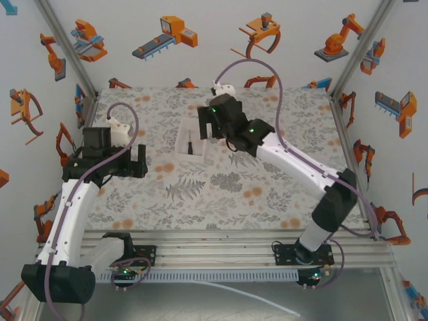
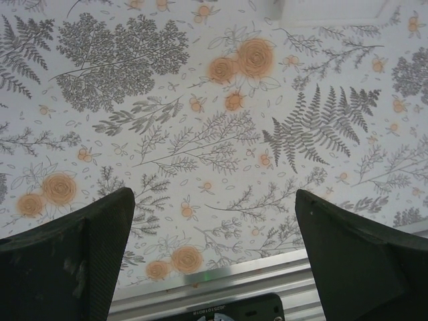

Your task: Put the screwdriver in the bin

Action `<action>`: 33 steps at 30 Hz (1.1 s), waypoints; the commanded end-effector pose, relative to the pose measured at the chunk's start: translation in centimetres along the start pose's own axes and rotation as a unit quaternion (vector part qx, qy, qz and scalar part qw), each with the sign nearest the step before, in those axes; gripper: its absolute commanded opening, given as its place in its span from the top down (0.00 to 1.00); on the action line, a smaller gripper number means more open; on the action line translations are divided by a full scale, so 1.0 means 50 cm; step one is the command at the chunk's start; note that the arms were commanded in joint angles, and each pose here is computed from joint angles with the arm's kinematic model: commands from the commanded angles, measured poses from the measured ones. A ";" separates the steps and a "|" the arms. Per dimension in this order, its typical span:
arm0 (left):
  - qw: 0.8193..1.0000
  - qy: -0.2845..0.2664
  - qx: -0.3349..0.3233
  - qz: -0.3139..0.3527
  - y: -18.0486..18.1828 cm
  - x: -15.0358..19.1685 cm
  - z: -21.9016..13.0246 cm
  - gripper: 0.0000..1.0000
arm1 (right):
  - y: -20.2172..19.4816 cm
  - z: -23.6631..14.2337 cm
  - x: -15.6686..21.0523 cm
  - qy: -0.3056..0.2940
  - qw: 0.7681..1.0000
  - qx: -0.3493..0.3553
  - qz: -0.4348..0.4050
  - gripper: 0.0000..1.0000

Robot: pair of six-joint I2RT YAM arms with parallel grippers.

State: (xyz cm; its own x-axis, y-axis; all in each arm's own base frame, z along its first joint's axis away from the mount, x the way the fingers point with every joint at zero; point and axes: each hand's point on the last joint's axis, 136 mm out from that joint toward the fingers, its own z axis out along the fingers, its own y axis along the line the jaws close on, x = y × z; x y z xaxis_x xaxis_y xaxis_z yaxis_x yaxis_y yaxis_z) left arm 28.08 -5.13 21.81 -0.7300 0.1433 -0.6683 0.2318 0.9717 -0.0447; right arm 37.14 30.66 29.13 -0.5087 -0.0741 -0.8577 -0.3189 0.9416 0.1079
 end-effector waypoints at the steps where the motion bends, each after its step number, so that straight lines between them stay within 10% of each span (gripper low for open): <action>1: 1.000 -0.008 -0.025 -0.008 0.019 -0.010 0.025 0.03 | -0.056 -0.003 0.056 -0.021 0.998 0.035 -0.040 0.18; 22: 0.982 -0.050 -0.109 -0.149 0.176 -0.010 0.154 0.03 | -0.392 -0.142 0.226 -0.066 0.973 0.219 -0.002 0.10; 33: 0.956 -0.179 -0.149 -0.178 0.236 -0.024 0.192 0.03 | -0.502 -0.147 0.259 -0.082 0.964 0.247 0.047 0.06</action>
State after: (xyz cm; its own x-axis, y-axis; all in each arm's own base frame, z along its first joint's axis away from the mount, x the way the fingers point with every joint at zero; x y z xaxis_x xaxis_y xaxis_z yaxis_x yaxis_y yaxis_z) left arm 35.97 3.85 13.27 -0.5893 -0.1940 -0.7843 -0.2061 0.9747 -0.0862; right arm 32.23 3.72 18.43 -0.4270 0.0211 -0.9040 0.1781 0.9821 -0.0612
